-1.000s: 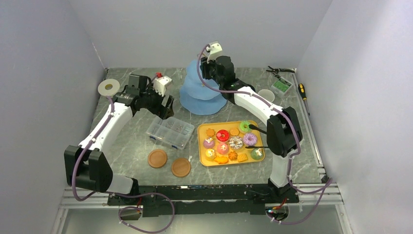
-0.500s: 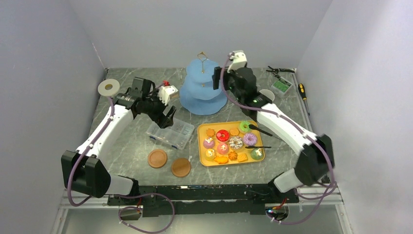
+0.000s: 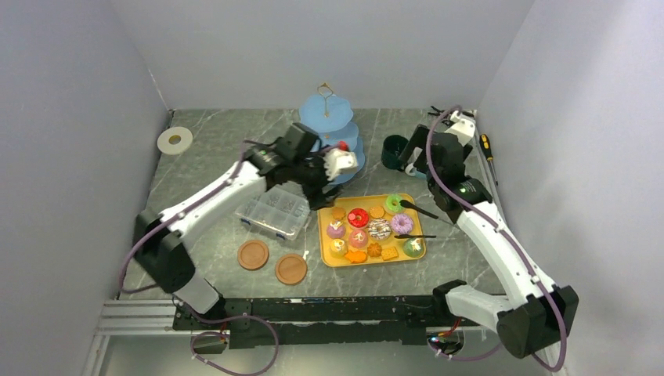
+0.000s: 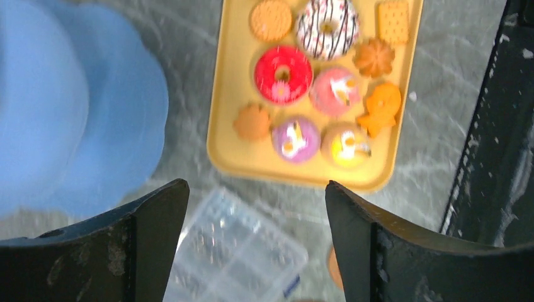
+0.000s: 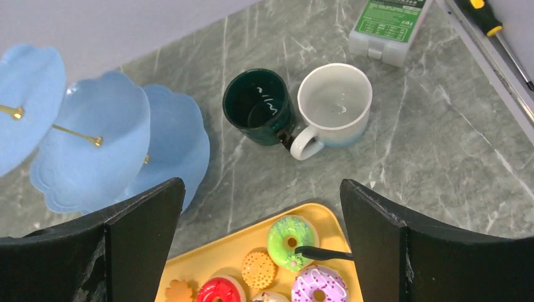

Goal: Serve the afternoon tea

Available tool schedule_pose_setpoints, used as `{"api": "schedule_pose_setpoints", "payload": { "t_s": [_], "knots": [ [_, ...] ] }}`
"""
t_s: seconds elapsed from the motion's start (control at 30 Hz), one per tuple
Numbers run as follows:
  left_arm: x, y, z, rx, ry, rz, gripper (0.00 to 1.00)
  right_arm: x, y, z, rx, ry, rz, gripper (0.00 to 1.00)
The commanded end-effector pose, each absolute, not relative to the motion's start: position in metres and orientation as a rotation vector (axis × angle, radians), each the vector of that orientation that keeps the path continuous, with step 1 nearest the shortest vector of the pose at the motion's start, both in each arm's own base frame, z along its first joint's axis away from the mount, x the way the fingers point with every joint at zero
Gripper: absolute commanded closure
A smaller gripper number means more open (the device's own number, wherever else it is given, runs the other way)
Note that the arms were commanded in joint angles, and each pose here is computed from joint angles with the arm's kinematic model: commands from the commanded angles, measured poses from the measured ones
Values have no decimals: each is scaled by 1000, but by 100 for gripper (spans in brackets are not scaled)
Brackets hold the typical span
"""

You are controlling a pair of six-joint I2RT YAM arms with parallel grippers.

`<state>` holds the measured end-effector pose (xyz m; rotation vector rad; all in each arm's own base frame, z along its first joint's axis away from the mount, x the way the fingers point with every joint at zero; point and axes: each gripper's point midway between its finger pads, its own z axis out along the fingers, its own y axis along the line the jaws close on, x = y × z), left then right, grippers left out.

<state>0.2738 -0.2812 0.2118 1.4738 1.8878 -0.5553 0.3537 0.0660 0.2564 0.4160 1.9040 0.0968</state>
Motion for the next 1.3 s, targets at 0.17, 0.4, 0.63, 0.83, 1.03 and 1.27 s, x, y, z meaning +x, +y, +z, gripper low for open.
{"api": "schedule_pose_setpoints", "payload": {
  "t_s": [0.17,0.4,0.63,0.83,1.03,1.27],
  "knots": [
    [317,-427,187,1513,1675,-668,26,346,31,304,566,1801,53,0],
    [321,-510,160,1531,1561,-773,24,334,9,319,602,1734,4,0],
    [309,-548,143,1575,1482,-837,24,322,5,321,594,1710,20,0],
    [304,-558,128,1580,1478,-867,26,318,5,321,575,1704,25,0],
    [307,-564,120,1584,1451,-873,27,313,6,323,568,1694,52,1],
    [296,-569,111,1641,1390,-941,52,308,9,328,545,1697,78,3]
  ]
}}
